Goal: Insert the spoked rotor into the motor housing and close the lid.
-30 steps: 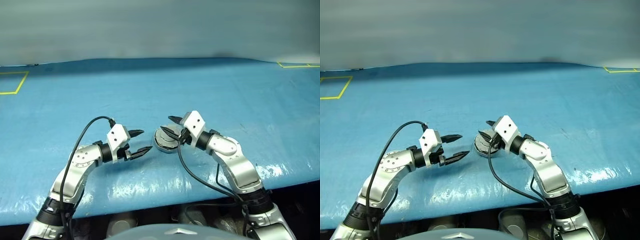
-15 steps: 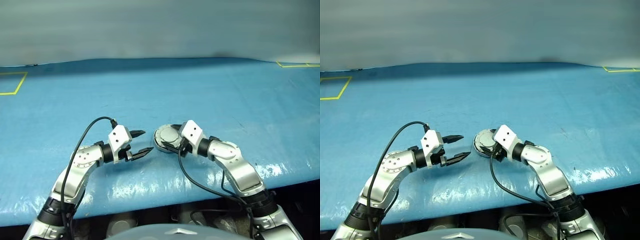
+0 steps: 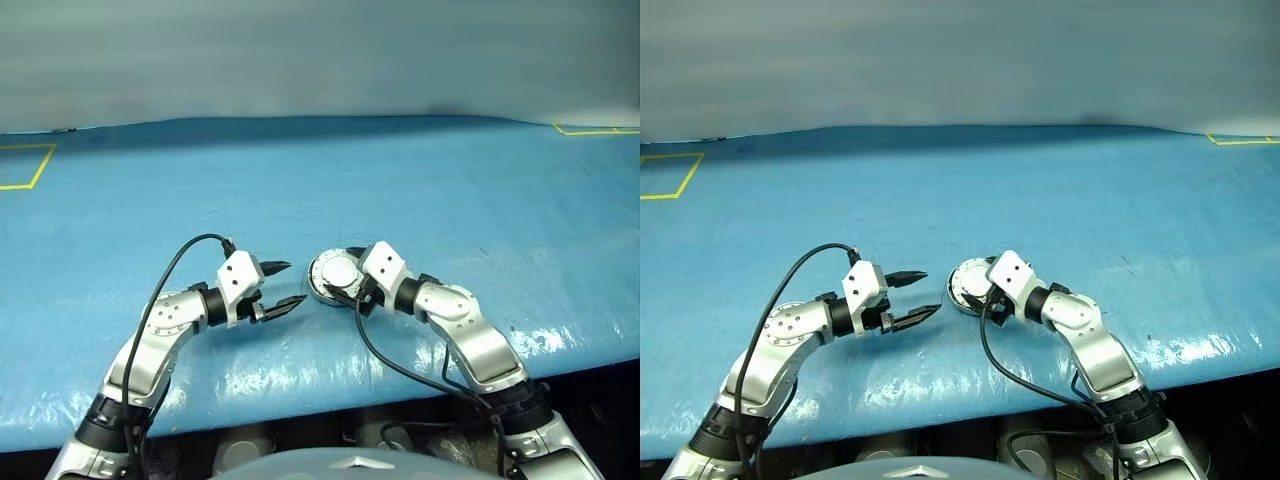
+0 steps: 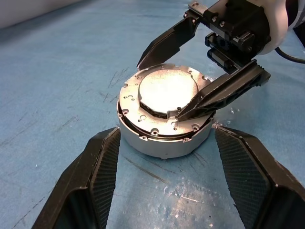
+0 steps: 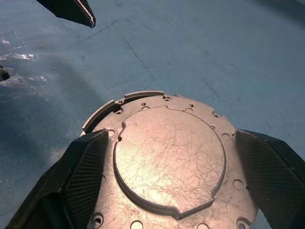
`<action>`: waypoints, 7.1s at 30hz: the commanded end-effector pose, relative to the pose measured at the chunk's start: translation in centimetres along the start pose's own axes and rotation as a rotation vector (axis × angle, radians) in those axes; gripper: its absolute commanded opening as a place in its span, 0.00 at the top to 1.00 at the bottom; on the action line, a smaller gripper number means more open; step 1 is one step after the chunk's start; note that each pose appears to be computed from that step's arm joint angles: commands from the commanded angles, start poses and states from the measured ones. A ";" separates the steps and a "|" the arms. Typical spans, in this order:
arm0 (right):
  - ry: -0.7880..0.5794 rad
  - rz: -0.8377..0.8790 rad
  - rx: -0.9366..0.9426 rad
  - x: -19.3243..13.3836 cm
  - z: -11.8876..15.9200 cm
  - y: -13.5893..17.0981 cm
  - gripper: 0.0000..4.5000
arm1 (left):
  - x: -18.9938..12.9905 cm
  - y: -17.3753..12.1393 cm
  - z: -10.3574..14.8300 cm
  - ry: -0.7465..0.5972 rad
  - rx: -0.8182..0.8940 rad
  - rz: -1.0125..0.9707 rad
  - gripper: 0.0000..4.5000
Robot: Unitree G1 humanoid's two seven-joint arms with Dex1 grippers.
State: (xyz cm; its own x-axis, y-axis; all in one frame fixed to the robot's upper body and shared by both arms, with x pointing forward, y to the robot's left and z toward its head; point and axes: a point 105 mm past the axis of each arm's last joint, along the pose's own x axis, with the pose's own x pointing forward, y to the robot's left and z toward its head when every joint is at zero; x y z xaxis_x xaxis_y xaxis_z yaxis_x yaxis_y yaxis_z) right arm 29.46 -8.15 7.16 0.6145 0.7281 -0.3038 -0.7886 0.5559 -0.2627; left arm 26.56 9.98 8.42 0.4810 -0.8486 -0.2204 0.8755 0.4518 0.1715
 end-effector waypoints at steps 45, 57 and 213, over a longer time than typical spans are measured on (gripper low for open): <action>-0.068 0.000 0.327 0.0 0.4 0.5 0.33 | 0.8 0.0 0.8 -0.027 0.046 -0.013 0.25; 0.043 0.037 0.227 0.0 -1.6 1.5 0.33 | 0.9 -0.1 0.8 -0.029 0.048 -0.016 0.25; -0.157 -0.116 0.364 0.9 -0.6 3.0 0.33 | 0.5 2.2 1.3 -0.037 0.067 0.097 0.25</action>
State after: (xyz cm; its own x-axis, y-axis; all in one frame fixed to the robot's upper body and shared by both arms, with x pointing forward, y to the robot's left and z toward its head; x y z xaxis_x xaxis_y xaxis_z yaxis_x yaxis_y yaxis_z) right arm 28.77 -6.84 6.06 0.7584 0.6358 -0.1431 -0.6400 0.7681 0.0207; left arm 28.67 10.48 9.27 0.5643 -0.8038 -0.1883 0.8208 0.5216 0.2331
